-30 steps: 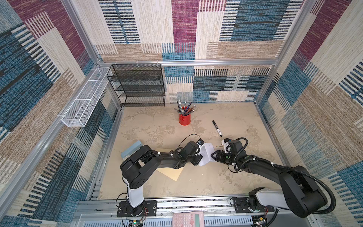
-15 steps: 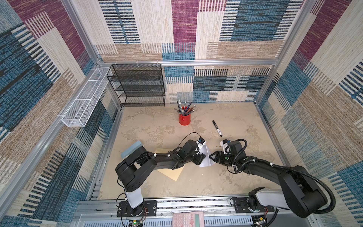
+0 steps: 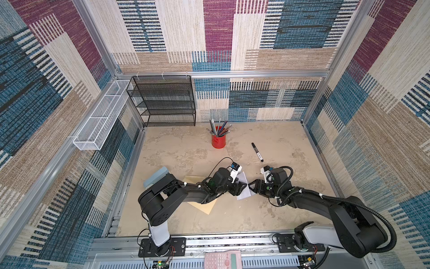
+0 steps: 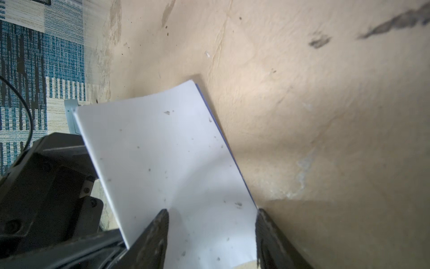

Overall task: Fold the letter paper in half and place it into the envelope
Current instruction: Fold the letter paper at the center of the board, then pick up the letter paper from the center of the board, then fold the letter paper.

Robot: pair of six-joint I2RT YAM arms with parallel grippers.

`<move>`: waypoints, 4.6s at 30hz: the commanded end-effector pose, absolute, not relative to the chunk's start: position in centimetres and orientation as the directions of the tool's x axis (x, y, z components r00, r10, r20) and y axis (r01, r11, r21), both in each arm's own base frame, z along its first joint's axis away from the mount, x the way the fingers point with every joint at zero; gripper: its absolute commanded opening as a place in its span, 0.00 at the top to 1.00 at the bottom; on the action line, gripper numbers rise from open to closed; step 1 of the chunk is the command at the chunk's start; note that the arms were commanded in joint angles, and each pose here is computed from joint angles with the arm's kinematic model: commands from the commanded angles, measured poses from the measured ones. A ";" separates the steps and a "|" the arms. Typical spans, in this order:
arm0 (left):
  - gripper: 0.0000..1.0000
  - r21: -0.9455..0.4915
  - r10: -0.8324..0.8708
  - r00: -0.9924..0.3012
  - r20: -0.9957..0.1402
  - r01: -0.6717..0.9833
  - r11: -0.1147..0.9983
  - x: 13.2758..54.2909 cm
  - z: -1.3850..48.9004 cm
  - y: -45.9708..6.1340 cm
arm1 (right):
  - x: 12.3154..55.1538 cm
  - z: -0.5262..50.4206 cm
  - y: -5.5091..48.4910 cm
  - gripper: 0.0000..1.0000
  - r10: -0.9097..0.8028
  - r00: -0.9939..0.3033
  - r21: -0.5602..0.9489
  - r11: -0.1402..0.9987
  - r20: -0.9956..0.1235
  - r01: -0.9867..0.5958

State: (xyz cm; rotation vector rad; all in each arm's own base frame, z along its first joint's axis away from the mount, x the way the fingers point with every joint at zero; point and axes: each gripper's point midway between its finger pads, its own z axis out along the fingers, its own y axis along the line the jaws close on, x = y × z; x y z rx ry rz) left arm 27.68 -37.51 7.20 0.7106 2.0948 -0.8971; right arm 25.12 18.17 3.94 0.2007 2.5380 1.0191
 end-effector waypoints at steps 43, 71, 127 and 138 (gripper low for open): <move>1.00 -0.643 0.138 -0.827 -0.545 0.518 0.564 29.0 8.9 -38.2 | 24.7 4.1 17.8 0.38 0.286 -0.911 0.681 0.733 -0.296 0.009; 1.00 -0.757 -0.008 -0.762 -0.647 0.642 0.125 27.5 20.4 -33.8 | 24.2 16.9 18.6 0.03 0.250 -0.751 0.765 0.432 -0.611 -0.478; 0.48 -0.665 0.037 -0.699 -0.715 0.694 0.275 24.1 18.4 -30.0 | 24.6 22.7 23.4 1.00 0.179 -0.714 0.736 0.182 -0.677 -0.652; 0.50 -0.675 0.034 -0.699 -0.714 0.700 0.234 23.4 18.9 -30.5 | 24.9 22.7 24.9 1.00 0.183 -0.728 0.750 0.137 -0.661 -0.647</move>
